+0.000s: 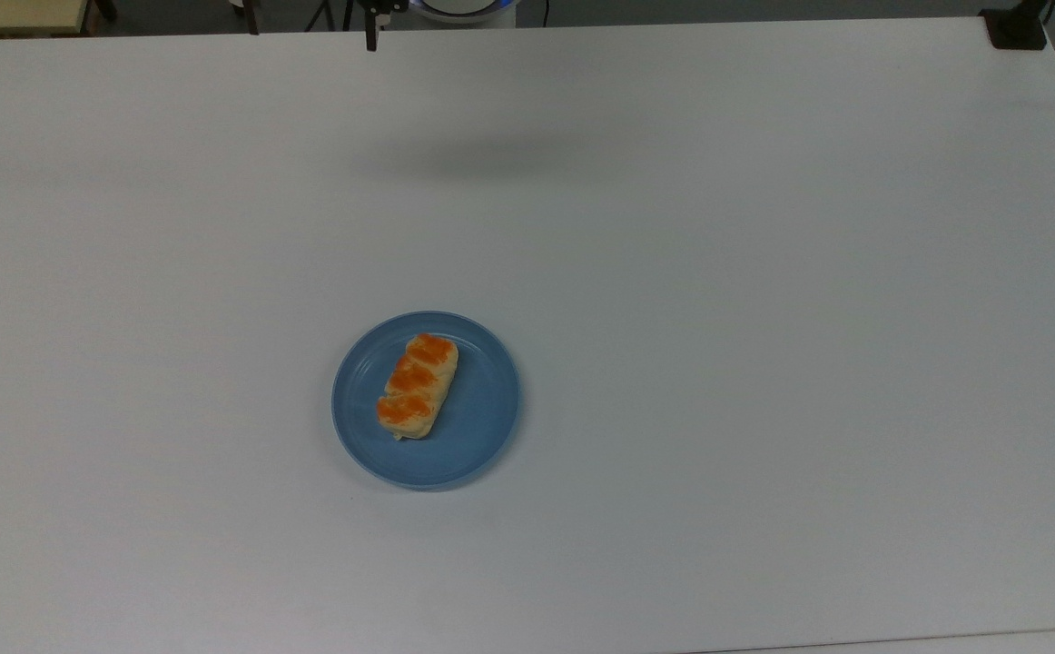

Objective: Put the bread on the table
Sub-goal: 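Move the open gripper toward the blue plate with the bread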

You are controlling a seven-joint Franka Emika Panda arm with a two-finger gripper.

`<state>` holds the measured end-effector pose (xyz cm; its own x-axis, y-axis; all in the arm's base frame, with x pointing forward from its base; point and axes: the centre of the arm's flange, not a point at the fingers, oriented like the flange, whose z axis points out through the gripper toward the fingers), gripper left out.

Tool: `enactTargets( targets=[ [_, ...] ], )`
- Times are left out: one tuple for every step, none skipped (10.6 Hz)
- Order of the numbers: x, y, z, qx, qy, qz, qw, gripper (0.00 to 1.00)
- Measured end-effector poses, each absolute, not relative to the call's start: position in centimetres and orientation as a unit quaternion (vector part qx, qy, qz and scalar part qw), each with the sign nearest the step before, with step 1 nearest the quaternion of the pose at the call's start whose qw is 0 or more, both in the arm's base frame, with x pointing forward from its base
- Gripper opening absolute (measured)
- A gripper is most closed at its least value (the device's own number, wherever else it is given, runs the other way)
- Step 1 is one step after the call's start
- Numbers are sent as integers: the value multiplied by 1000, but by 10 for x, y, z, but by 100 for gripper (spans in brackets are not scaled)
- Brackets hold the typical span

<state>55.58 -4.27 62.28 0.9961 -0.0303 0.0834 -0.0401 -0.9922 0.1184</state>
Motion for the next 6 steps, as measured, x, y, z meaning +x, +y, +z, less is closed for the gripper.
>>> enactTargets(
  targets=[
    [556,-43,623,997,-18,41,60,100],
    [556,-43,622,997,-18,40,60,100],
    [557,-43,620,997,-18,38,60,100],
    [558,-43,619,997,-18,37,60,100],
    [558,-43,618,997,-18,36,60,100],
    [558,-43,618,997,-18,36,60,100]
  ],
)
